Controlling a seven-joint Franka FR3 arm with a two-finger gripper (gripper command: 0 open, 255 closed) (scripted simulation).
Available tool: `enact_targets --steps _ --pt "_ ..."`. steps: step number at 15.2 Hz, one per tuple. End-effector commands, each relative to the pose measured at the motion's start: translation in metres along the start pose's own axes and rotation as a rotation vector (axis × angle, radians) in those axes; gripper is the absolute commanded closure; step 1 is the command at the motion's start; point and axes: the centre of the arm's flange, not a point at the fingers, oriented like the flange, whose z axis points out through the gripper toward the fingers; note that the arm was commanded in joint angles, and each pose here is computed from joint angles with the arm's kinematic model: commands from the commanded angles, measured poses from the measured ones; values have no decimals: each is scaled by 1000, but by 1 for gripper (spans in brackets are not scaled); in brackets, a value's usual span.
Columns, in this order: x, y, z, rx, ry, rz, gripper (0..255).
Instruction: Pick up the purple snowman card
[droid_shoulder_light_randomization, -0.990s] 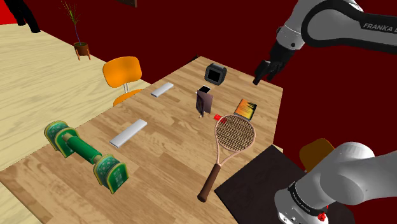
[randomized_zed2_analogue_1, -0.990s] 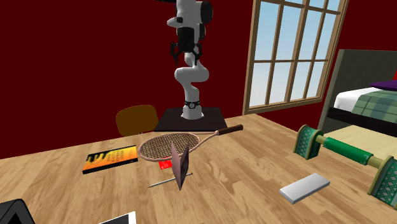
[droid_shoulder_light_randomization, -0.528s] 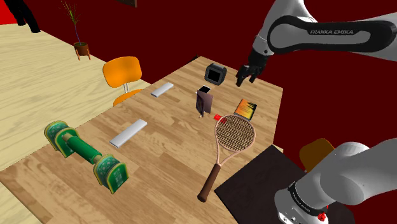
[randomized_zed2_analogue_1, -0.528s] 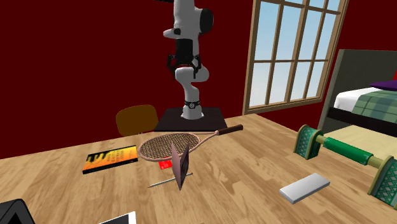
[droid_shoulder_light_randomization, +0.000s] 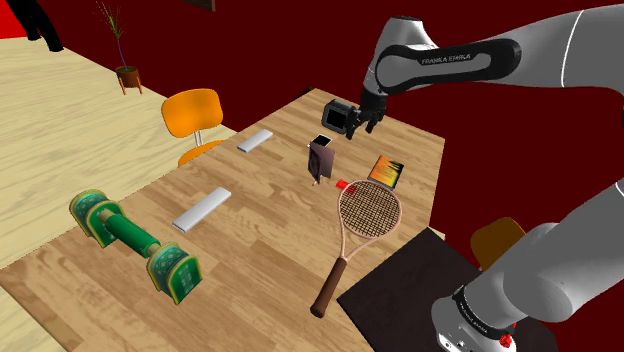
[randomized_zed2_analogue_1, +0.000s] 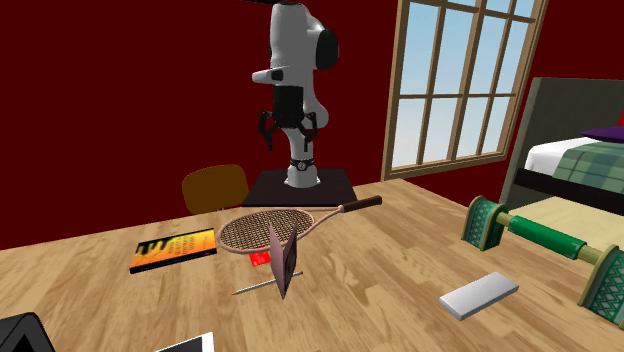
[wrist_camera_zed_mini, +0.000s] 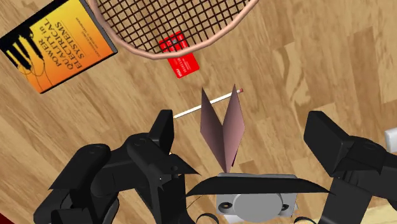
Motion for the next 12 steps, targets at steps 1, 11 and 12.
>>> enact_targets --steps 1,11,12 --pt "20 0 22 -2 -8 -8 0" --pt "119 -5 116 -13 -47 -44 0" --pt "129 -6 126 -14 -51 -47 0"
